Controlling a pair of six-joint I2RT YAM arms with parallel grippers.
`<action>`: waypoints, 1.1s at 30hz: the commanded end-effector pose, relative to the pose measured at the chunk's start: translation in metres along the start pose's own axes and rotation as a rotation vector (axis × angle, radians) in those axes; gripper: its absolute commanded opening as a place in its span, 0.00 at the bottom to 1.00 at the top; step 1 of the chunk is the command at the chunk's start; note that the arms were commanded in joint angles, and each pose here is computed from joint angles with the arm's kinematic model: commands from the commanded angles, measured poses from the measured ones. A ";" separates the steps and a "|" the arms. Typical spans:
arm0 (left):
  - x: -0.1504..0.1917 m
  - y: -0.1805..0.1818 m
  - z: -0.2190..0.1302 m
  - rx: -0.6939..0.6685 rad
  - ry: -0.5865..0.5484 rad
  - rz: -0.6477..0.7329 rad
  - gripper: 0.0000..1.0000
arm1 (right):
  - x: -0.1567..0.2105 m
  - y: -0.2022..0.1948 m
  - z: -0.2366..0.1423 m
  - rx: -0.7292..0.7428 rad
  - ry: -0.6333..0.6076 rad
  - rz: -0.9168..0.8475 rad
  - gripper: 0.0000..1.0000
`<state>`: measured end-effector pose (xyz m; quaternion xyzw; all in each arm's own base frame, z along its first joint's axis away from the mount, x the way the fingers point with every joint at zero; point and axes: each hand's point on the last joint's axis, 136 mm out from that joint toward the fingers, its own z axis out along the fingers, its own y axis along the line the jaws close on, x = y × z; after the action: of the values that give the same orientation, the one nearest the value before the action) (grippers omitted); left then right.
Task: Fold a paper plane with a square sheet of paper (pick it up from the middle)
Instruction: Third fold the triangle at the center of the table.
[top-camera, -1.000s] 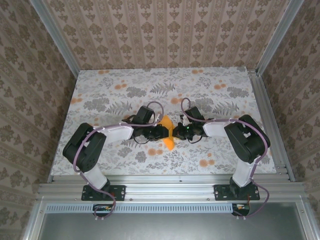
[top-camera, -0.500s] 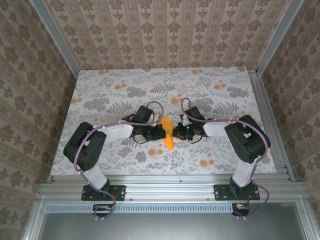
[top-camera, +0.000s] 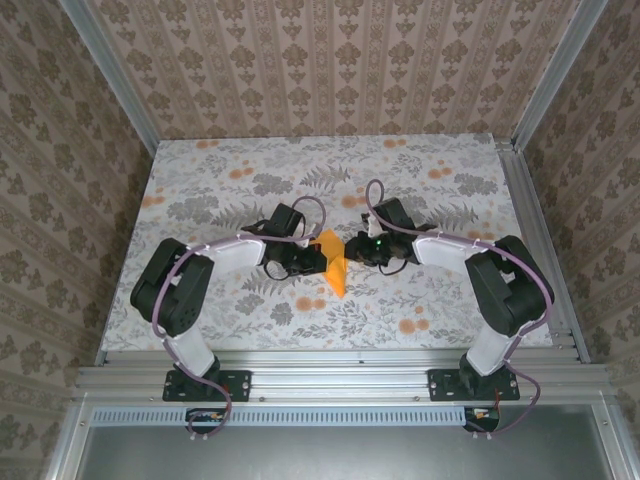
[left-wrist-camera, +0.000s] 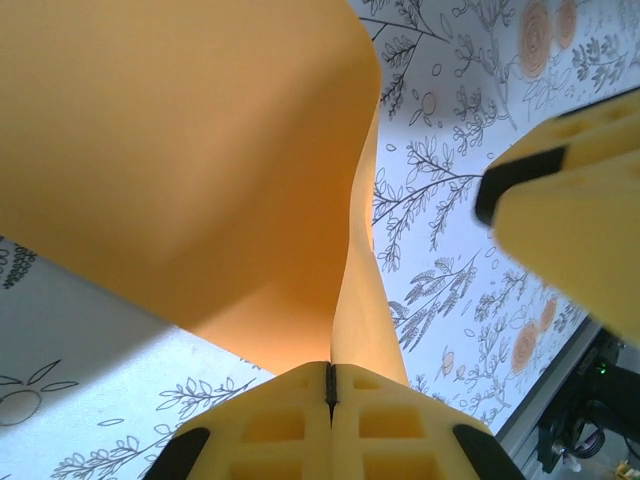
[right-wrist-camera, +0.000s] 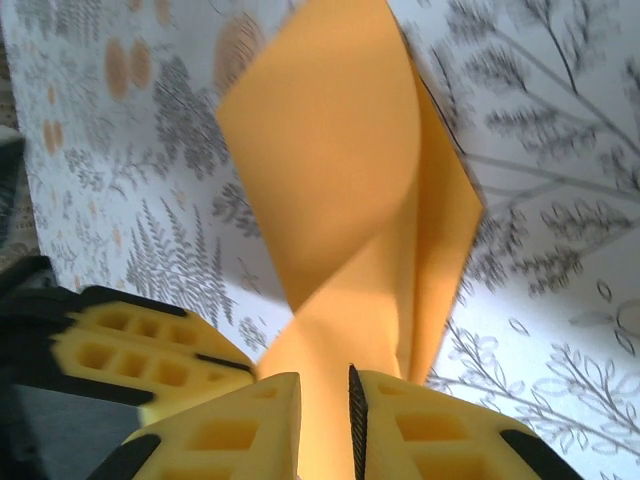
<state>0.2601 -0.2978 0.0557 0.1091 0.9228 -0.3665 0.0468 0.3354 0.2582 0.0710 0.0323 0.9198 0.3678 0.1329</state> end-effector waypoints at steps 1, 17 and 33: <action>-0.001 0.005 0.000 -0.024 0.030 0.034 0.00 | -0.016 0.008 -0.001 0.013 -0.017 -0.051 0.24; -0.009 0.018 0.003 -0.081 0.058 0.069 0.01 | -0.030 -0.013 0.053 0.073 0.098 -0.073 0.19; -0.016 0.032 0.005 -0.115 0.070 0.074 0.01 | -0.017 -0.046 0.061 0.194 0.167 -0.109 0.14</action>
<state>0.2793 -0.2851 0.0354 0.1450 0.9364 -0.3176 0.0346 0.3740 0.2726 0.0173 -0.0300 0.9480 0.3042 0.0883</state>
